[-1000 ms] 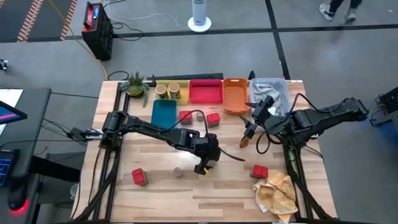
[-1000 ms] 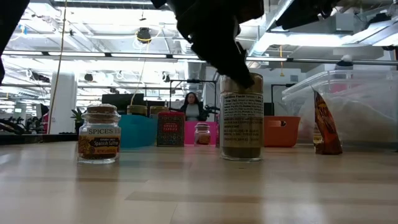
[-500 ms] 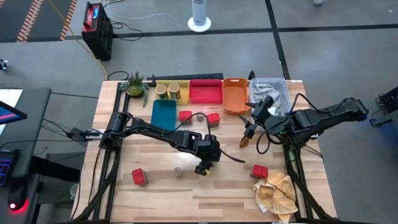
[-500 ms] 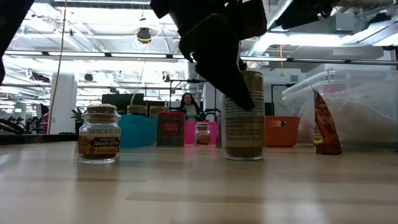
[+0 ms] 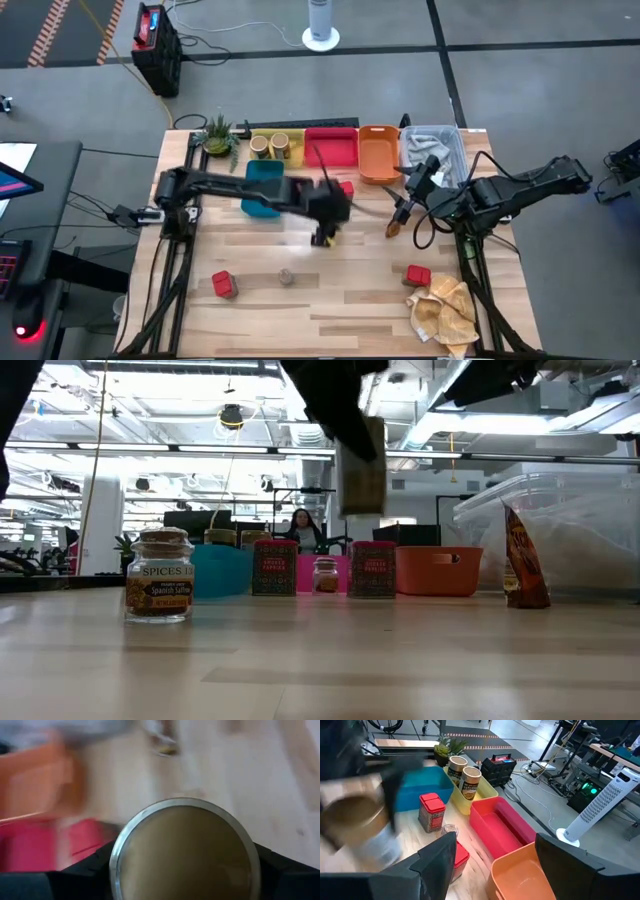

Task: Sort spices by type
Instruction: Put the golden seasoning bottle into the yellow bin

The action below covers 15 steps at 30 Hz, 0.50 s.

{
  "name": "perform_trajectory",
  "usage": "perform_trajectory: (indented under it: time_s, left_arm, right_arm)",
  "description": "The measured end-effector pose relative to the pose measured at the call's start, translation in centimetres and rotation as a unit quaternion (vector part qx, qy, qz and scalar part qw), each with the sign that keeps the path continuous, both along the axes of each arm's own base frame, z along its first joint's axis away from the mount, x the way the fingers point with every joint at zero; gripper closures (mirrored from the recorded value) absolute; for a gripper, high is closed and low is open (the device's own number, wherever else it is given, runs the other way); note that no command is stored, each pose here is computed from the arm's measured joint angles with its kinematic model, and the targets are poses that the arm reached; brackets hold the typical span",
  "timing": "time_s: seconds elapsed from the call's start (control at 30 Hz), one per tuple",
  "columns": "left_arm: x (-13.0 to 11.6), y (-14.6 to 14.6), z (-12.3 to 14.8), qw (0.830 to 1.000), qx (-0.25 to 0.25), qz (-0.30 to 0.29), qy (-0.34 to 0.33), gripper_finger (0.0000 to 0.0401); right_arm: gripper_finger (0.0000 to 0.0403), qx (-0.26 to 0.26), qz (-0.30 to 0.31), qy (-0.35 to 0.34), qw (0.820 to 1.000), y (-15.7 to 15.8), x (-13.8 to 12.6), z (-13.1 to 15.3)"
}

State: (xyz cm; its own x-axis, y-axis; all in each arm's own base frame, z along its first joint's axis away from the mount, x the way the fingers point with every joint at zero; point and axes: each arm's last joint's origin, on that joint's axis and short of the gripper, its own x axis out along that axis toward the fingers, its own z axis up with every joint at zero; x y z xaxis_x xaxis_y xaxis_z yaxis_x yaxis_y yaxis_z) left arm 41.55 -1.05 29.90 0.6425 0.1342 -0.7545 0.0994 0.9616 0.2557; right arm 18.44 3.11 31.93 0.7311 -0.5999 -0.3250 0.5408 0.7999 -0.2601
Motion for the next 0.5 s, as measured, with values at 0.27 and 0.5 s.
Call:
perform_trajectory:
  time_s: [0.27, 0.5]
  left_arm:
    - [-2.7, 6.0, 4.5, 0.996, 0.005, 0.071, -0.061, 0.013]
    - [-4.5, 13.3, 3.5, 0.985, 0.016, 0.164, -0.043, 0.013]
  right_arm:
    - [0.0099, 0.0, -0.002, -0.002, 1.0, 0.0, 0.0, 0.0]
    - [0.0099, 0.002, -0.003, -0.004, 1.0, 0.0, 0.0, 0.0]
